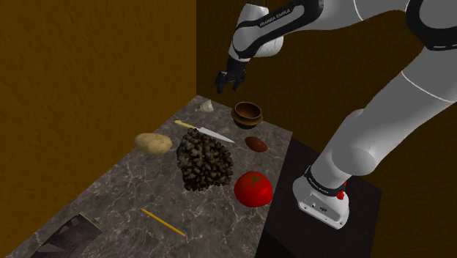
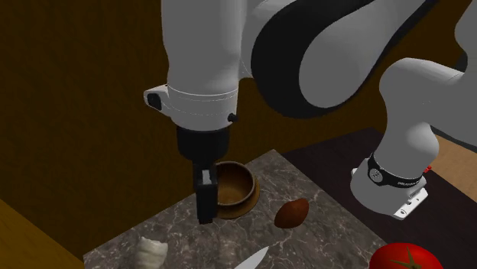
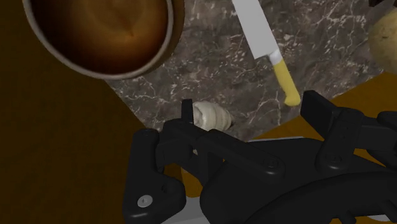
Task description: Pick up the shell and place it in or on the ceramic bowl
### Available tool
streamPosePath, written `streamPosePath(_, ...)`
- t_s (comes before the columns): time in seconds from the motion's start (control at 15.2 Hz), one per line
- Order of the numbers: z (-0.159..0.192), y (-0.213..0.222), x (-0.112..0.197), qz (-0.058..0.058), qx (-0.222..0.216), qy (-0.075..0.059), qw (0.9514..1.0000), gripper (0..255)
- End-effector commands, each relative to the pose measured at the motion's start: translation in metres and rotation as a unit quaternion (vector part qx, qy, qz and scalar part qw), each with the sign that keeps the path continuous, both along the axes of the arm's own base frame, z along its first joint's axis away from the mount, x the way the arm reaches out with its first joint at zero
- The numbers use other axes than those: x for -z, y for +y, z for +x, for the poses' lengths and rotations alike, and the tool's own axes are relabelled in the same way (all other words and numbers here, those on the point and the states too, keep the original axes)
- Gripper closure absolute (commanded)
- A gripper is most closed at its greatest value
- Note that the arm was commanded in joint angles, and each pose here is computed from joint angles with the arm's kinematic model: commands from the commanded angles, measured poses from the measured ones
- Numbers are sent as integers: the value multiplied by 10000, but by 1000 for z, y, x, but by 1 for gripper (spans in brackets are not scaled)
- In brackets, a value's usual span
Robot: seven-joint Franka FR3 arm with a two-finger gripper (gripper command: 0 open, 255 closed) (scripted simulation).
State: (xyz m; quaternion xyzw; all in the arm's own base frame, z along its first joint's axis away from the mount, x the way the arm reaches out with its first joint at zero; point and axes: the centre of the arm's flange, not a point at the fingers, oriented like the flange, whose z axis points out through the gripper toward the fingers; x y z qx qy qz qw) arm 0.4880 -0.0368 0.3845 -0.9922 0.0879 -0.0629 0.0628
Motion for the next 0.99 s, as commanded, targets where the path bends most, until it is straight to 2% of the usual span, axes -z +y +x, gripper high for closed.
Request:
streamPosePath(0.0,20,2,21,50,37,-15,10000,0)
streamPosePath(0.59,98,7,110,284,185,-58,9994,0)
streamPosePath(0.92,105,10,135,297,193,-61,9994,0)
